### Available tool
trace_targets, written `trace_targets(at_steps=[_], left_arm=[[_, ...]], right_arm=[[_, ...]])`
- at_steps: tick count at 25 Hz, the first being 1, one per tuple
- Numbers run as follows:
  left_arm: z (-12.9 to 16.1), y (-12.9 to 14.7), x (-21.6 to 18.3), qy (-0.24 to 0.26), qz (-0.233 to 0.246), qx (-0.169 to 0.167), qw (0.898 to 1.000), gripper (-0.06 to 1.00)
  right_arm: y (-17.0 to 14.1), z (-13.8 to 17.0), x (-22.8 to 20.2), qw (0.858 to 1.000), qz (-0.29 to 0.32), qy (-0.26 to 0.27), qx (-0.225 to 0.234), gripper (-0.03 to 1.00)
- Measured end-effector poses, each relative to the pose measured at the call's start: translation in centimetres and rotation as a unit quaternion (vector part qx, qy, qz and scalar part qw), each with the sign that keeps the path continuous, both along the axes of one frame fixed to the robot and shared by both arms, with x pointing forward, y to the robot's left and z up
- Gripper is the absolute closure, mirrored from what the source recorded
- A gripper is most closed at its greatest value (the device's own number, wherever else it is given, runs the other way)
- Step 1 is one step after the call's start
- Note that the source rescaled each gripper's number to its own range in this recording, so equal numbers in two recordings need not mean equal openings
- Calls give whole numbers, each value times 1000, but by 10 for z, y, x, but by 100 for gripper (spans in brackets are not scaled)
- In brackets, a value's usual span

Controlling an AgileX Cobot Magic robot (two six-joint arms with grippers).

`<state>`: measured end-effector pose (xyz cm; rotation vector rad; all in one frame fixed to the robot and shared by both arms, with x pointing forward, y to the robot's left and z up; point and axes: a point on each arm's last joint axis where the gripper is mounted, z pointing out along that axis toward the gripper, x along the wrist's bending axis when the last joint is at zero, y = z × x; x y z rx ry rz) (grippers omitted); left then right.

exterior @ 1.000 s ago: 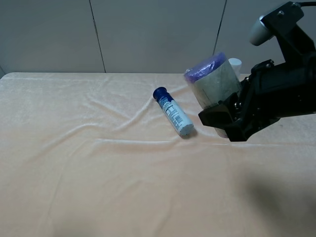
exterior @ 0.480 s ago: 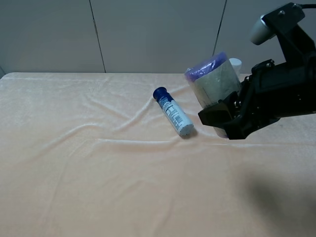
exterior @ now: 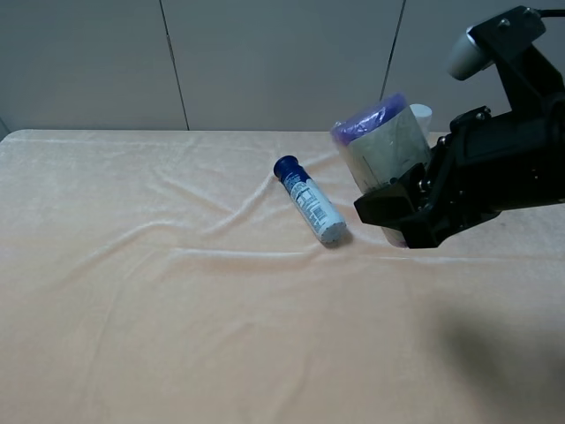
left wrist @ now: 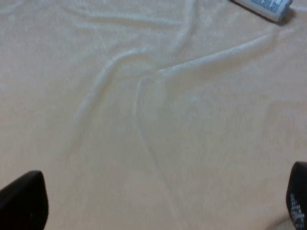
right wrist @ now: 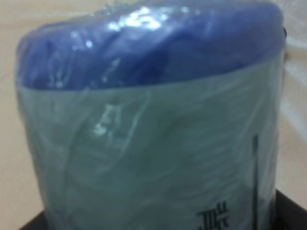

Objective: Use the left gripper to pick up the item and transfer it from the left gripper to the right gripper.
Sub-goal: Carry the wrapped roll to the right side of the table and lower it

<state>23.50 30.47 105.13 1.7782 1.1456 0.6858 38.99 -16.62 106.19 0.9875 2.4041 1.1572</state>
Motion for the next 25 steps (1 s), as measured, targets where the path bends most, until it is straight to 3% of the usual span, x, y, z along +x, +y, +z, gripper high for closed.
trace_targets(at_steps=[12,18,21,25], left_arm=[[0,0,0,0,15,0,1000,-5],[0,-1,-1,0,141,1,990,-4],[0,-2,-2,0,221,1,975,-4],[0,-3,-2,0,285,1,959,-4]], right_arm=[[0,0,0,1000,-17,19,13,94],[-2,-5,-4,997,-33,63,6,94],[-4,-7,-5,996,-49,81,1,94],[-8,-8,-3,993,-79,88,-2,94]])
